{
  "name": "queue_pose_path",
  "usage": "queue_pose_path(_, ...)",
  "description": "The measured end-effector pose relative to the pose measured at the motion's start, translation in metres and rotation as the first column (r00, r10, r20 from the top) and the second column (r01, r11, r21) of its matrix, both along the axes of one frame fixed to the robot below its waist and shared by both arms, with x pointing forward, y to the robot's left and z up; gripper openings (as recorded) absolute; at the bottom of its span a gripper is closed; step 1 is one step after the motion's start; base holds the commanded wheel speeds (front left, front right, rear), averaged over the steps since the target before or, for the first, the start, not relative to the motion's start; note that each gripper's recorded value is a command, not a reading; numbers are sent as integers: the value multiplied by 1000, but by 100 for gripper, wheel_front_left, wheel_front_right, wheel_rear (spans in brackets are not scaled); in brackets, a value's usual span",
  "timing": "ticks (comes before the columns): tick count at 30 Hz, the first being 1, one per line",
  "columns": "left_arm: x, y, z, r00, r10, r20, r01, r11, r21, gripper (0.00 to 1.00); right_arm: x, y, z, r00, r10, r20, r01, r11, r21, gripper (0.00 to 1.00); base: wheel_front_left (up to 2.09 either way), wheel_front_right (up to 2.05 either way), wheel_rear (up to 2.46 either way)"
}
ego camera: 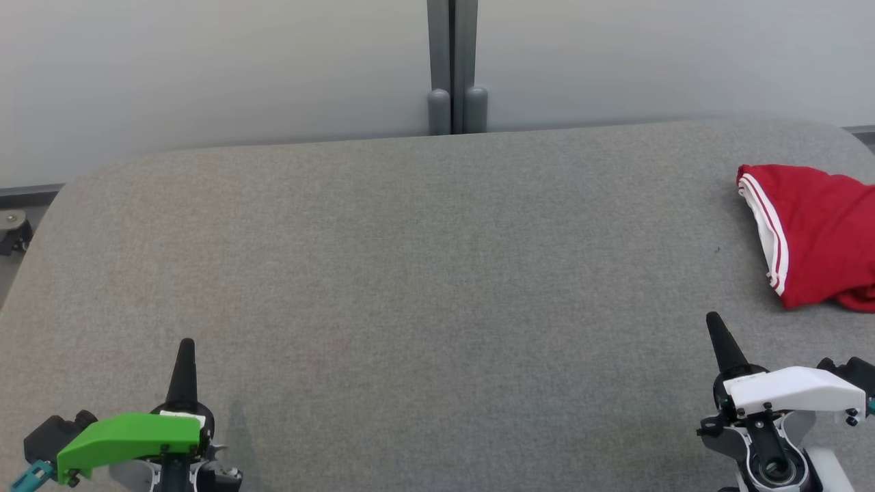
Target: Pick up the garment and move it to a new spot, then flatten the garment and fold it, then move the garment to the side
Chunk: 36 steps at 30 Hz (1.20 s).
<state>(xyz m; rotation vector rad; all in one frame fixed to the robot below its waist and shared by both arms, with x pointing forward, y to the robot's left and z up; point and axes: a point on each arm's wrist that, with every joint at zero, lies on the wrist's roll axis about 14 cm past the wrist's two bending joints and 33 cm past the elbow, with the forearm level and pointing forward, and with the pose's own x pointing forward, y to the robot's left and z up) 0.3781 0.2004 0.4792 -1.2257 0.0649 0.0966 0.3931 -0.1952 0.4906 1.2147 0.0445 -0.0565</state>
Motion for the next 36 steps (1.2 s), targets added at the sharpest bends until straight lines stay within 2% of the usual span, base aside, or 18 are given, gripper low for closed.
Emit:
queue_pose_path(14,3,-1,9,1000,-2,26,4,994,-113,0,0,-1,5,1000,0,19,-2,993,115,0,0,0,0)
queue_pose_path(36,8,-1,22,997,-3,73,23,964,-265,0,0,-3,16,998,-1,56,-15,962,274,0,0,0,0)
